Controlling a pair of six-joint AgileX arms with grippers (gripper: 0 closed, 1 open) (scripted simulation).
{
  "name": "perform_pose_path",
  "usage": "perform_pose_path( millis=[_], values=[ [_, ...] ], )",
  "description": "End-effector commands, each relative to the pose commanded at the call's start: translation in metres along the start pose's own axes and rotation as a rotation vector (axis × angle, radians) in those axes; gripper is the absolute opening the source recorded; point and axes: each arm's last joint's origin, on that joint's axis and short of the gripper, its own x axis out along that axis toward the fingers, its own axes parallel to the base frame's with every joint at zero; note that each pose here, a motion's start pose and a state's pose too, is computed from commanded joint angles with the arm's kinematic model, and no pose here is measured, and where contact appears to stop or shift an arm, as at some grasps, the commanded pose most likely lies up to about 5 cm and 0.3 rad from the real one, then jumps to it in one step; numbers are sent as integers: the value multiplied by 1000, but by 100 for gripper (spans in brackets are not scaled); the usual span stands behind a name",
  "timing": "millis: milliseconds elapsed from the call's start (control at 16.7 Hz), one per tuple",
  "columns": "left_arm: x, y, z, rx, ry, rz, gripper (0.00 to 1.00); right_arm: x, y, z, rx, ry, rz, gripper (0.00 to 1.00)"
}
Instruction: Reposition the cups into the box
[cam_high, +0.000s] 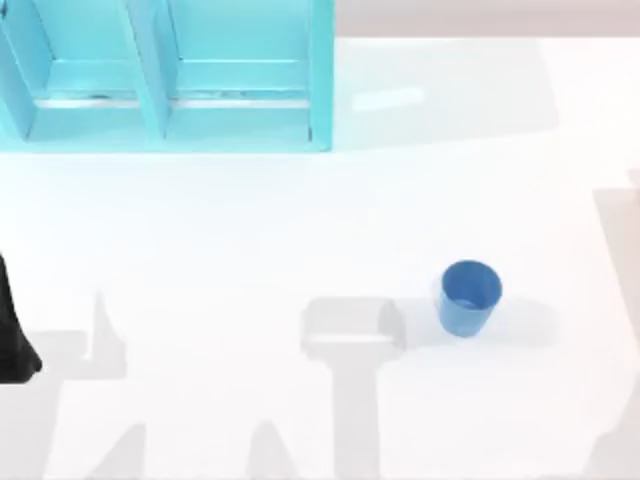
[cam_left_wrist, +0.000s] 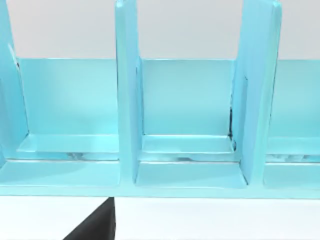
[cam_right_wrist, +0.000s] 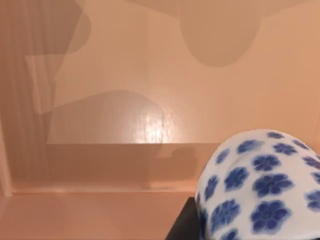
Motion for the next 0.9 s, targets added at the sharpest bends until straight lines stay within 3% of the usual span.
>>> perform_pose_path(
  millis=[120,900],
  values=[
    [0,0,0,0,0,0,100,0,0,0,0,0,0,0],
    [0,0,0,0,0,0,100,0,0,0,0,0,0,98]
  ],
)
